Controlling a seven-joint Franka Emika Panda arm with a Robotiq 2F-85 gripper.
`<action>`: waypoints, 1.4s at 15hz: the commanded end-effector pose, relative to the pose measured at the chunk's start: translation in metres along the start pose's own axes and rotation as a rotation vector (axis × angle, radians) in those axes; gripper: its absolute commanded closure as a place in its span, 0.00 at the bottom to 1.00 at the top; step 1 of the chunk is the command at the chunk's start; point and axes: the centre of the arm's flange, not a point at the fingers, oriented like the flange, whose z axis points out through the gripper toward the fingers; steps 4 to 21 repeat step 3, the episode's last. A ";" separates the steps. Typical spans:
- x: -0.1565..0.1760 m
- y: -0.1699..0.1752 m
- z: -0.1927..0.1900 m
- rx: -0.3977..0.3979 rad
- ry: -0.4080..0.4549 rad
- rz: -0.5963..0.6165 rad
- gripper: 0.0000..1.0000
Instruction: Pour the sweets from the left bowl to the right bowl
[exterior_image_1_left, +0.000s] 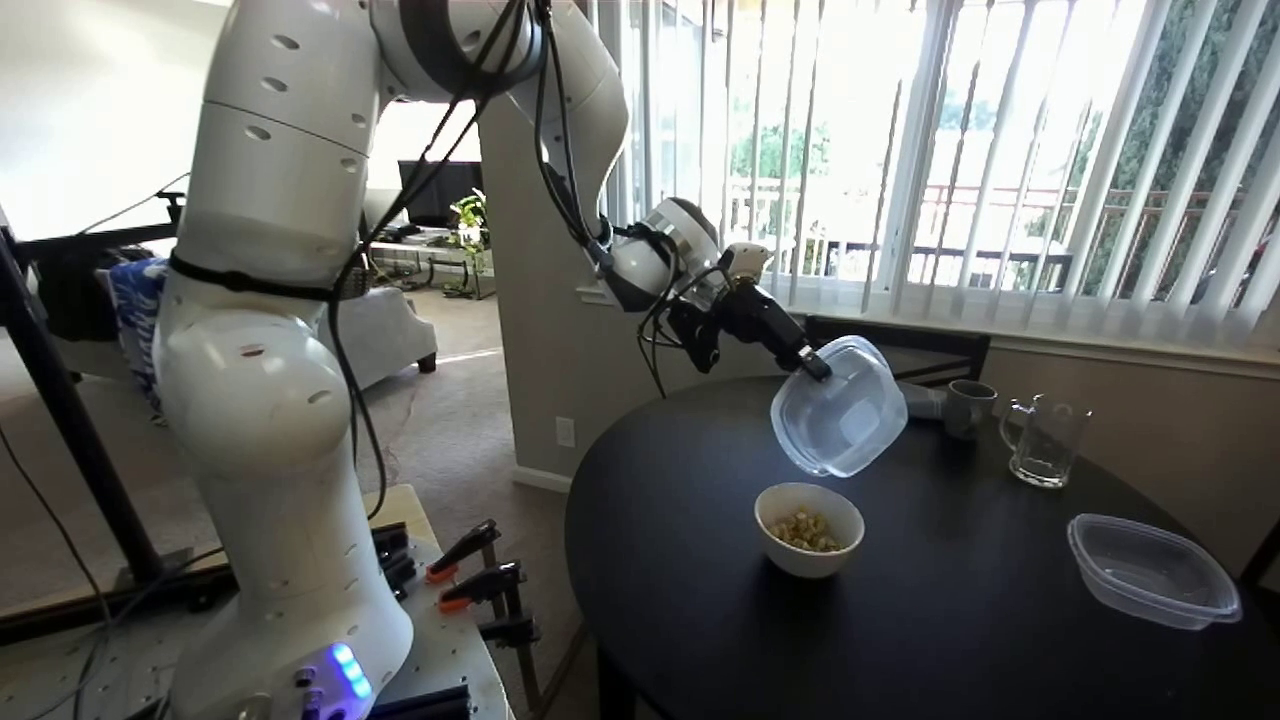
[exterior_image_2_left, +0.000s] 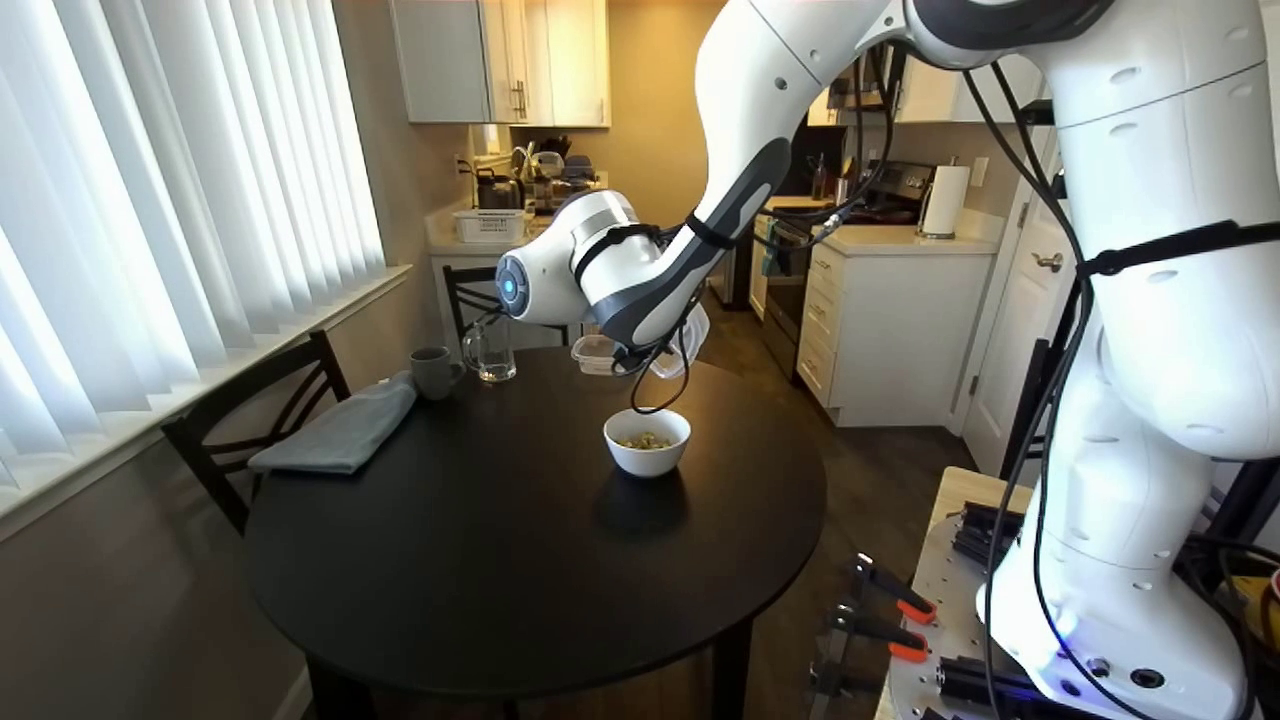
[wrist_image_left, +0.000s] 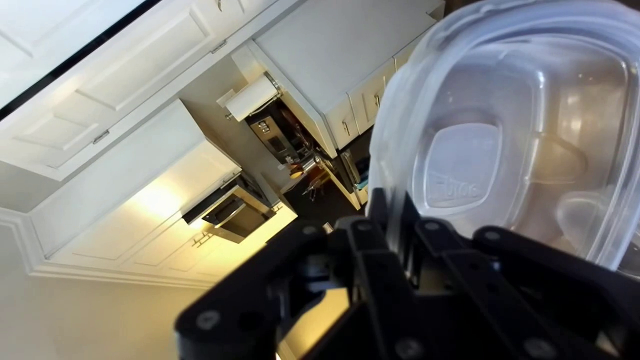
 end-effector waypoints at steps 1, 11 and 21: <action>0.004 -0.002 -0.002 -0.012 0.012 -0.008 0.96; 0.003 -0.002 -0.002 -0.012 0.006 -0.005 0.96; 0.003 -0.002 -0.002 -0.012 0.006 -0.005 0.96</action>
